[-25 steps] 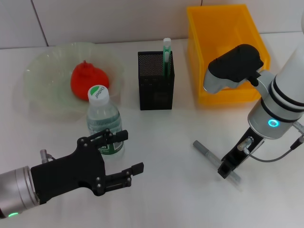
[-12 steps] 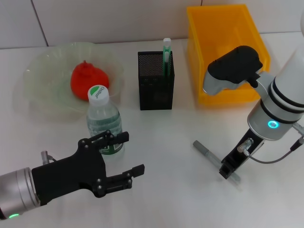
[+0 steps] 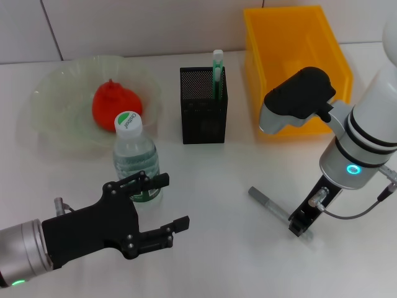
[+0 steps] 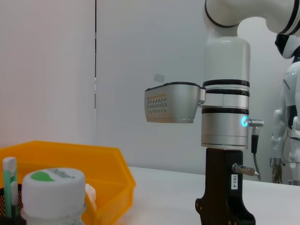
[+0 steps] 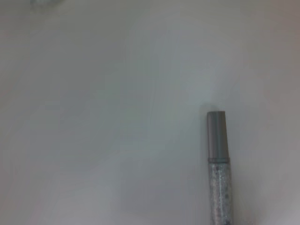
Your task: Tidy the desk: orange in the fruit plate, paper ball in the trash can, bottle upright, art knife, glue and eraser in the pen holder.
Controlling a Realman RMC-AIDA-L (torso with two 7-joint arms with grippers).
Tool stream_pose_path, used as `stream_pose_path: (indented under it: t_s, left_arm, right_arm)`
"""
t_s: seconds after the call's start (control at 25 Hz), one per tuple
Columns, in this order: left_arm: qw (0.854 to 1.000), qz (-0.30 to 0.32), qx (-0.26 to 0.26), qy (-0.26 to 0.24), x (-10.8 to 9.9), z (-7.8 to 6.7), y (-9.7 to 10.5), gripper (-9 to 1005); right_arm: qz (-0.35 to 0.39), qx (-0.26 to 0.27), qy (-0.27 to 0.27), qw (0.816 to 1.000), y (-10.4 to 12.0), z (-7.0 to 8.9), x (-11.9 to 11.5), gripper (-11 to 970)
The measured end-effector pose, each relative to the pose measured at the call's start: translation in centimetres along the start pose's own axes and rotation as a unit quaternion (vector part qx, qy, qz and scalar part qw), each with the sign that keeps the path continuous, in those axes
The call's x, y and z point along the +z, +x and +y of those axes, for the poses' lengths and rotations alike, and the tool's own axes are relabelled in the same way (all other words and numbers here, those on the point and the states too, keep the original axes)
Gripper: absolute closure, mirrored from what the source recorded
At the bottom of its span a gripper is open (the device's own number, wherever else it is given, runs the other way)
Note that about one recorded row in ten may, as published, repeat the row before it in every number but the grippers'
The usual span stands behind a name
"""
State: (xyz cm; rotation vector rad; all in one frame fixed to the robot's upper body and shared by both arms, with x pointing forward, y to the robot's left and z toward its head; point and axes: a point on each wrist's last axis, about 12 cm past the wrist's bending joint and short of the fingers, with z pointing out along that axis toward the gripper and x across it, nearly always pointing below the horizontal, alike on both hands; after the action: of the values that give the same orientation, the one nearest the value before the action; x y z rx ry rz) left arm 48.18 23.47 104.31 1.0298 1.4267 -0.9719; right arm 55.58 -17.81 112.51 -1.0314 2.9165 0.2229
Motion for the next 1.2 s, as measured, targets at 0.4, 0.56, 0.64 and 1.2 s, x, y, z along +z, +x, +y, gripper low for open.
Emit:
stream_pose_path:
  t_s: [0.4, 0.56, 0.64, 1.2]
  left_arm:
    - [1.0, 0.0, 0.0, -0.001, -0.1, 0.0, 0.0, 201]
    - [1.0, 0.0, 0.003, -0.001, 0.0, 0.2, -0.1, 201]
    - [1.0, -0.001, 0.004, -0.001, 0.0, 0.2, -0.2, 201]
    - [1.0, -0.014, 0.005, 0.011, 0.4, 0.1, -0.6, 201]
  right_arm:
    - [-0.029, -0.025, 0.049, 0.998, 0.3, -0.6, -2.7, 815]
    - [-0.061, -0.063, 0.137, 0.987, 0.7, -1.1, -6.4, 817]
    - [-0.079, -0.091, 0.171, 0.978, 0.8, -0.9, -8.1, 818]
    - [-0.13, -0.262, 0.258, 0.921, 1.8, -2.2, -13.5, 820]
